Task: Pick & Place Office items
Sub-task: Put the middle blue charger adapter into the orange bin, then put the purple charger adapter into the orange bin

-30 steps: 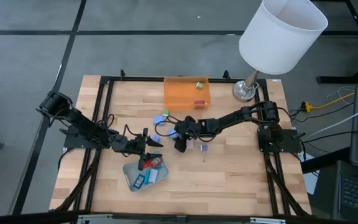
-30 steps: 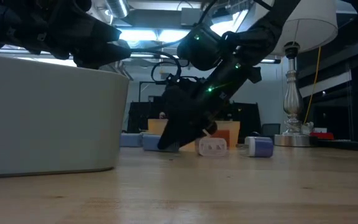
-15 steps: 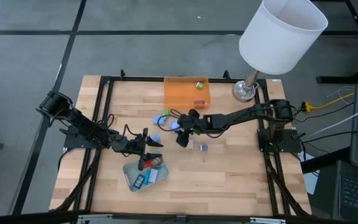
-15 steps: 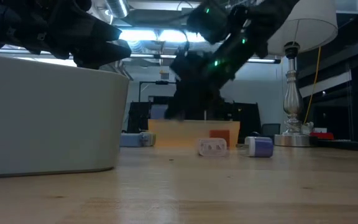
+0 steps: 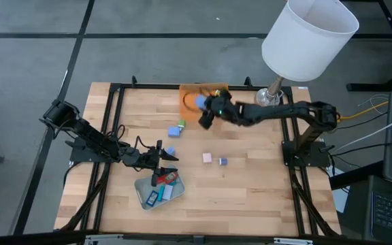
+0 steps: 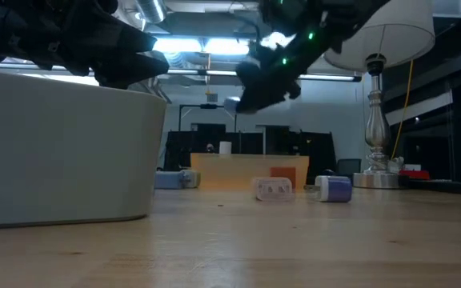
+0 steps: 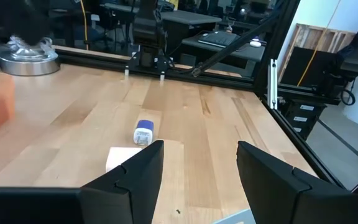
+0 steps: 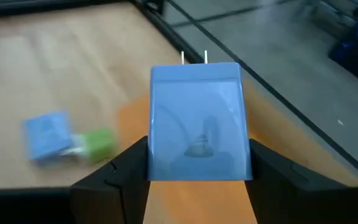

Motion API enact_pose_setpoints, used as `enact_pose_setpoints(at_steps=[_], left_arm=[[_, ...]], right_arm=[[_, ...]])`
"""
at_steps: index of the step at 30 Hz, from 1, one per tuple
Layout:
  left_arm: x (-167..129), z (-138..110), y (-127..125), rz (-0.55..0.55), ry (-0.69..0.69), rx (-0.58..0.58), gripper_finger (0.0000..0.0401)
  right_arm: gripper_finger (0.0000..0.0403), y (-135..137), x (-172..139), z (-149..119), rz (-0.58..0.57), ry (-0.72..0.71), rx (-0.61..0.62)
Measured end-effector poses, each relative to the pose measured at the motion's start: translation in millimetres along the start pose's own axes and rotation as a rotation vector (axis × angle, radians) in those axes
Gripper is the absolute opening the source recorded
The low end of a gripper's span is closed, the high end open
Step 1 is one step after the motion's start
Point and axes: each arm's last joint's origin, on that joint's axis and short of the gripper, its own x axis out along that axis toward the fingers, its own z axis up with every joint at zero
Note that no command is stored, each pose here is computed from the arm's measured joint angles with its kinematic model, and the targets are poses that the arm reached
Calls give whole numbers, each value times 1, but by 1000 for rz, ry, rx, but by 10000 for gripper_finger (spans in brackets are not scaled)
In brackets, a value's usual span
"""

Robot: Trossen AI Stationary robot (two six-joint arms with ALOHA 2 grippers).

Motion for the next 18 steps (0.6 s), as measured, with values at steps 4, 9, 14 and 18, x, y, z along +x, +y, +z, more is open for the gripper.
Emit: enact_pose_setpoints(at_steps=[4, 9, 14, 18], left_arm=[[0, 0, 0, 0, 0, 0, 198], [0, 0, 0, 1, 0, 1, 198], [0, 0, 1, 19, -4, 9, 198], [-1, 1, 0, 48, -16, 47, 198]], right_arm=[[208, -37, 20, -1, -32, 35, 55], [225, -66, 32, -3, 8, 58, 114], [296, -76, 36, -4, 78, 70, 187], [319, -73, 35, -4, 88, 73, 181]])
